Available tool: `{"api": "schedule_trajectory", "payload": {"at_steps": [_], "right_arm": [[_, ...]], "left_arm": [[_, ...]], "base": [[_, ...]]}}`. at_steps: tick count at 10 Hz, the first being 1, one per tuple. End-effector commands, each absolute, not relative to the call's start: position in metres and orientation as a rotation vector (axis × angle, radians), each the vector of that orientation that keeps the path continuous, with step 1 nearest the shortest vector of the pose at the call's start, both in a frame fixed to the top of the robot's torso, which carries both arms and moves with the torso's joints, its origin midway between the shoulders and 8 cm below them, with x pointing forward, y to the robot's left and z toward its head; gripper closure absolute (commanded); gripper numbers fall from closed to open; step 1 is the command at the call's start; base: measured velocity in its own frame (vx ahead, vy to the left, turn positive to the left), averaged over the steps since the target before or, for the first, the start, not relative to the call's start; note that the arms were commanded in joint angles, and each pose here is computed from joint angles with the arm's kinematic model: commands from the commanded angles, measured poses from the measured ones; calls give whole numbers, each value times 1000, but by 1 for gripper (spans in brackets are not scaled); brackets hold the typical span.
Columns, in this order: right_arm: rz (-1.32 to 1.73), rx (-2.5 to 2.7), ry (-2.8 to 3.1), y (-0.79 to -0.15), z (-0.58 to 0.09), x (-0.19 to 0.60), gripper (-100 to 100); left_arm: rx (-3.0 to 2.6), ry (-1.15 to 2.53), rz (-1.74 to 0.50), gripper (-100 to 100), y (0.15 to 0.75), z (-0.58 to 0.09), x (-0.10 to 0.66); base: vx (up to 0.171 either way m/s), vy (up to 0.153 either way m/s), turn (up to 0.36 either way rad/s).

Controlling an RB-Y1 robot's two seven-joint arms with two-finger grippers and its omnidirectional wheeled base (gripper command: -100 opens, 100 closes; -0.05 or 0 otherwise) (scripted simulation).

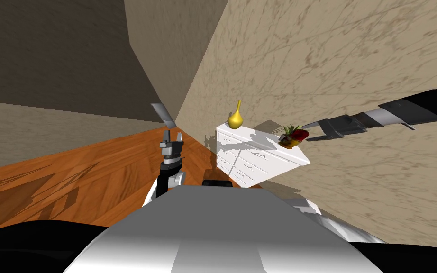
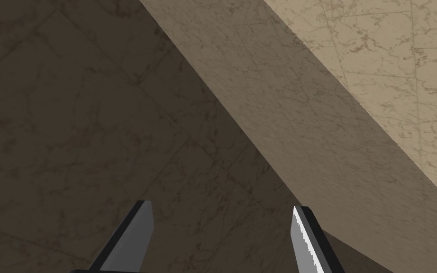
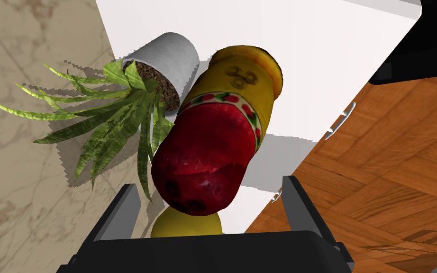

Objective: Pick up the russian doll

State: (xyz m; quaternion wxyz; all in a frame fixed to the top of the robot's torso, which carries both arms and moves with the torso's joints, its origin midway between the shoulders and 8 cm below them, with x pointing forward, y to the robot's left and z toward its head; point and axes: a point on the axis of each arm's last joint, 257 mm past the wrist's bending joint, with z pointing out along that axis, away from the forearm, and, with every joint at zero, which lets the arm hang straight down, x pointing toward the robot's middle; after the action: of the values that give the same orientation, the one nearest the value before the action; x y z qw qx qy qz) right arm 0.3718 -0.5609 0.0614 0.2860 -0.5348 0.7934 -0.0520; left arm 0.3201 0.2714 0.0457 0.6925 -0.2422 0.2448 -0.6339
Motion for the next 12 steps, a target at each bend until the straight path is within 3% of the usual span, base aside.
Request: {"api": "schedule_trajectory", "payload": {"at_steps": [1,5,6,7,12], "right_arm": [[-139,-1430,2121,-561,61,372,100],[-149,-1427,2116,-561,64,373,100],[-149,-1427,2116,-561,64,373,0],[-151,-1425,2127,-554,66,381,100],[-175,-1393,2154,-525,75,409,100]], "left_arm": [[-541,547,-1416,0,271,46,320],[-541,547,-1416,0,271,46,320],[-541,547,-1416,0,271,46,320],[-541,547,-1416,0,271,46,320],[-541,547,-1416,0,271,46,320]], "base": [[9,6,2],[2,-1,-1],[0,0,0],[-80,-52,86],[-107,-114,81]]}}
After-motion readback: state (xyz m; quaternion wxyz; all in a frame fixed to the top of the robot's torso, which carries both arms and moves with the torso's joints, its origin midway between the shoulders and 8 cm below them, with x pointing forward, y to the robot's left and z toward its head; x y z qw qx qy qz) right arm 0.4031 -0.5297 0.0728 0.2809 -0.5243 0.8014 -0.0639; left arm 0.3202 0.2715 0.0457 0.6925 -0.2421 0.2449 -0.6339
